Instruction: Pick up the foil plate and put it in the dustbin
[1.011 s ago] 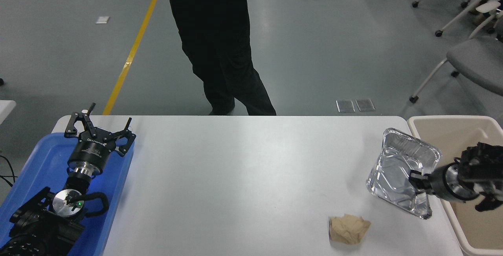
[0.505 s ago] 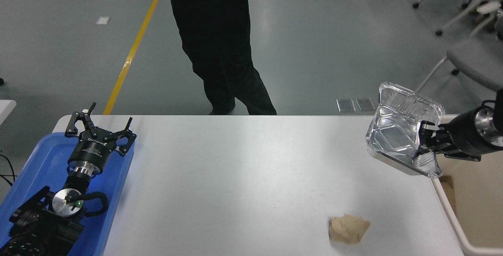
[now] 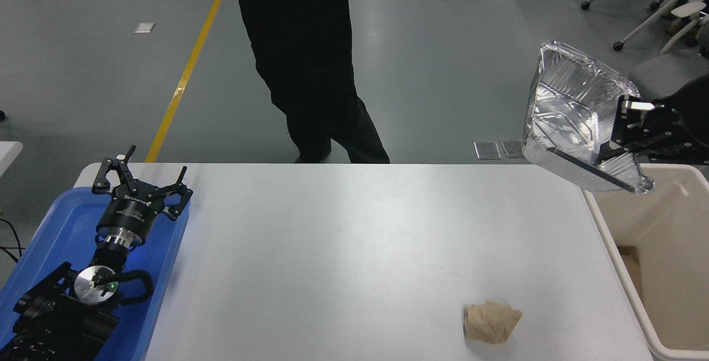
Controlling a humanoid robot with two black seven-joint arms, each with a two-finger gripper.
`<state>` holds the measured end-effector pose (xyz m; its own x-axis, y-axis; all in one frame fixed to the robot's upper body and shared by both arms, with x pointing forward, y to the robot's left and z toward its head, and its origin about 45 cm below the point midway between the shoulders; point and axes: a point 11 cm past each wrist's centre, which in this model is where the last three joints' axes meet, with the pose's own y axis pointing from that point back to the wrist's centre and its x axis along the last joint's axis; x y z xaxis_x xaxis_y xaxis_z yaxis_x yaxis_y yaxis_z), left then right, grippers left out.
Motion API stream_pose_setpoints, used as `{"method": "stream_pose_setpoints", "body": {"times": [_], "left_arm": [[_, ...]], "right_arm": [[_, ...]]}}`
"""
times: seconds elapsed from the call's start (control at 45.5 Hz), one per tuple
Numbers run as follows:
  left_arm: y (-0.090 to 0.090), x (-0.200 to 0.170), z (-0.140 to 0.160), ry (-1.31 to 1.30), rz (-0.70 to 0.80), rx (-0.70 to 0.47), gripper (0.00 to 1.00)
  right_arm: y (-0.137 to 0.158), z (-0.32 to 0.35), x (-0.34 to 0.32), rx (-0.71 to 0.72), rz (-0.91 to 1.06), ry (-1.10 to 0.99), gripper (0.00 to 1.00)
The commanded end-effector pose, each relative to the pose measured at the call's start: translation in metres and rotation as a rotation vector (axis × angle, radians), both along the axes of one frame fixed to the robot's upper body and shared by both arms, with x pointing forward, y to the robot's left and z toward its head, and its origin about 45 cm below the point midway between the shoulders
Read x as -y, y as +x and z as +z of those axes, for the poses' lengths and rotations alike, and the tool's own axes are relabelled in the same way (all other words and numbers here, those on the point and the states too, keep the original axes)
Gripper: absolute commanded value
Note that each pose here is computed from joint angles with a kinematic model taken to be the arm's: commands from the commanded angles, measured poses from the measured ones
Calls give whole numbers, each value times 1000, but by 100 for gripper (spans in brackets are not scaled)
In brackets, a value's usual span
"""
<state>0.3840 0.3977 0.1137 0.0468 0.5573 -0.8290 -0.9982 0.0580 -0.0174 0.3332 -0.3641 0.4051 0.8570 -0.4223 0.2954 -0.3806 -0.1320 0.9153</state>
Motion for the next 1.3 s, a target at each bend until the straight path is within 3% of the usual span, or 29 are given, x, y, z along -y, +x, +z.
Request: {"method": "stream_pose_setpoints", "body": {"times": [0.0, 0.484, 0.747, 1.275], "left_arm": [[0, 0, 0, 0, 0, 0, 99], [-1, -1, 0, -2, 4, 0, 99], [-1, -1, 0, -2, 4, 0, 99], [-1, -1, -1, -3, 6, 0, 99]], "right_arm": [[1, 0, 43, 4, -116, -58, 0], [-3, -102, 199, 8, -744, -19, 0], [-24, -168, 242, 19, -837, -124, 0], [-56, -277, 252, 51, -926, -301, 0]]}}
